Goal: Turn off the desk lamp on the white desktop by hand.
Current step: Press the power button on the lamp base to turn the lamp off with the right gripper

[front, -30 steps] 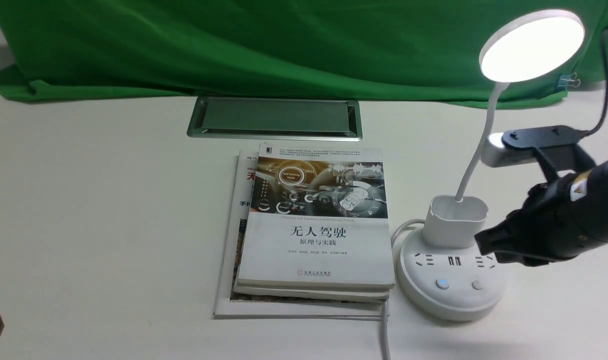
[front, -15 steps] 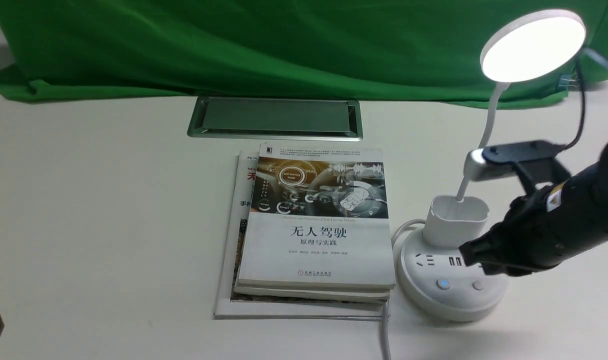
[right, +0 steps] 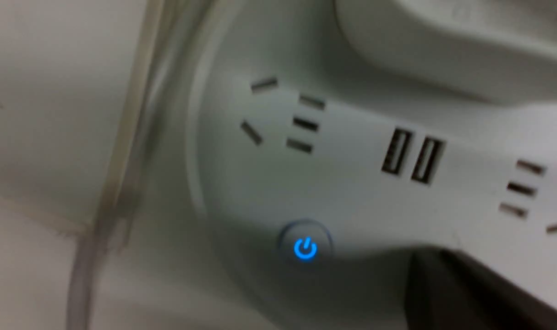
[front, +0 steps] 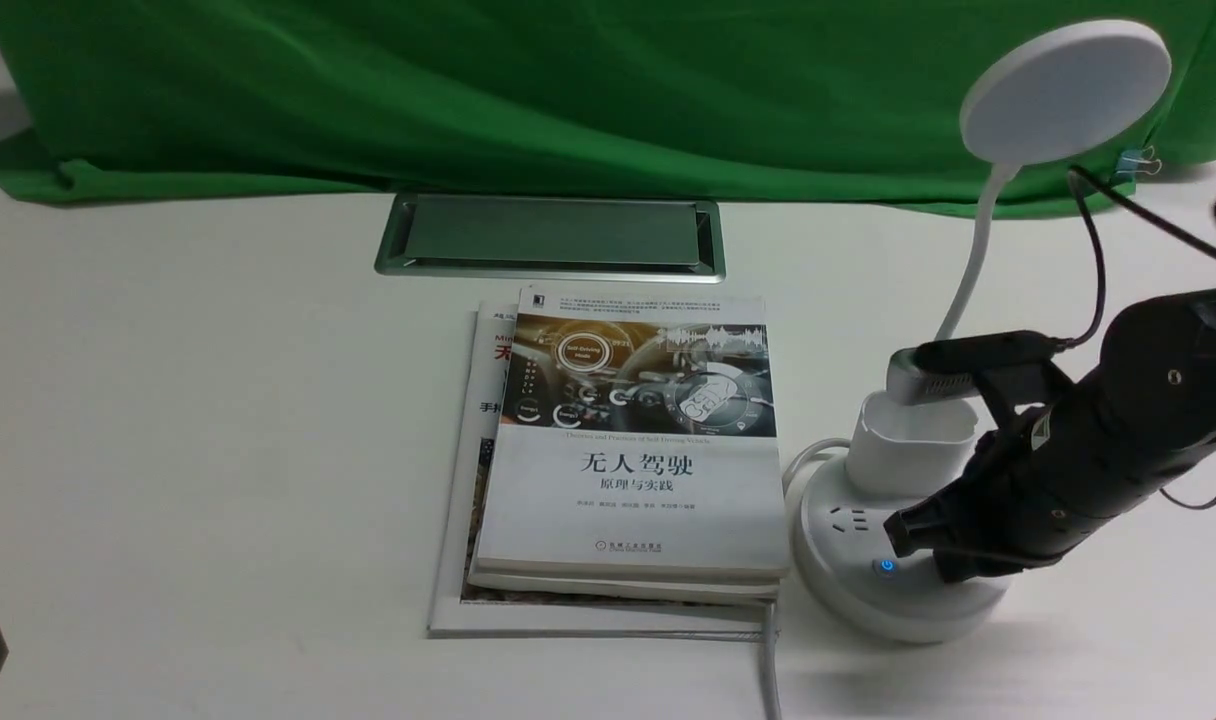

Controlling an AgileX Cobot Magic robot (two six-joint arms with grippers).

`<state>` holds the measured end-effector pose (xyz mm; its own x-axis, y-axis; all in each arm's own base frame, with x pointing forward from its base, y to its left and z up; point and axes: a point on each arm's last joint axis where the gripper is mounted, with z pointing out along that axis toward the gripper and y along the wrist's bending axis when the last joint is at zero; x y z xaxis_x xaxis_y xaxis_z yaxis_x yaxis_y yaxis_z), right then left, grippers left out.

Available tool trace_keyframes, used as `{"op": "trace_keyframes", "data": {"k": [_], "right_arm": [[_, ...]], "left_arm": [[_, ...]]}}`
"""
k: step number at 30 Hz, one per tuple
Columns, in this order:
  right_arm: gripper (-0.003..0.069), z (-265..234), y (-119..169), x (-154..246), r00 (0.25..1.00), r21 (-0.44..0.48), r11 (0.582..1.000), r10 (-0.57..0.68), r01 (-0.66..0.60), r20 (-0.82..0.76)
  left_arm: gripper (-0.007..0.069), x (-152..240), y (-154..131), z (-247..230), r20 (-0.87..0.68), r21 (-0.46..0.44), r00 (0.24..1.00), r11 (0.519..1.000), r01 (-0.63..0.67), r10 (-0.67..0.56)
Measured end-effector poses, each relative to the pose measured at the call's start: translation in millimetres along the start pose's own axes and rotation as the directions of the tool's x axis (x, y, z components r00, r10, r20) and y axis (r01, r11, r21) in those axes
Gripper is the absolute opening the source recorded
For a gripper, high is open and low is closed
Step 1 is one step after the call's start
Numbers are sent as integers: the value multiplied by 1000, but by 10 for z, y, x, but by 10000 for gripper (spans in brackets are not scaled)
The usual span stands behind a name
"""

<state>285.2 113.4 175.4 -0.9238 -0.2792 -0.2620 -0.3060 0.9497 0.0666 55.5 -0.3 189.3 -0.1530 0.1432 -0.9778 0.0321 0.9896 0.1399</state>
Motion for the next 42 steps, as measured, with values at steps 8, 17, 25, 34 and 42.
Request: {"op": "trace_keyframes", "data": {"k": [8,17,25,34,42], "right_arm": [[36,-85,4,5,1000,-2,1000,-1,1,27],[36,-593,28,39,984,-13,1000,-3,5,178],[36,-441,21,18,990,-10,1000,0,1,139],[36,-9,-72,-41,999,5,1000,18,-19,49],[36,-71,-72,-47,996,4,1000,12,-12,85]], "left_arm": [[20,0,0,0,0,0,1000,1000,0,0],[20,0,0,0,0,0,1000,1000,0,0],[20,0,0,0,0,0,1000,1000,0,0],[20,0,0,0,0,0,1000,1000,0,0],[20,0,0,0,0,0,1000,1000,0,0]]}}
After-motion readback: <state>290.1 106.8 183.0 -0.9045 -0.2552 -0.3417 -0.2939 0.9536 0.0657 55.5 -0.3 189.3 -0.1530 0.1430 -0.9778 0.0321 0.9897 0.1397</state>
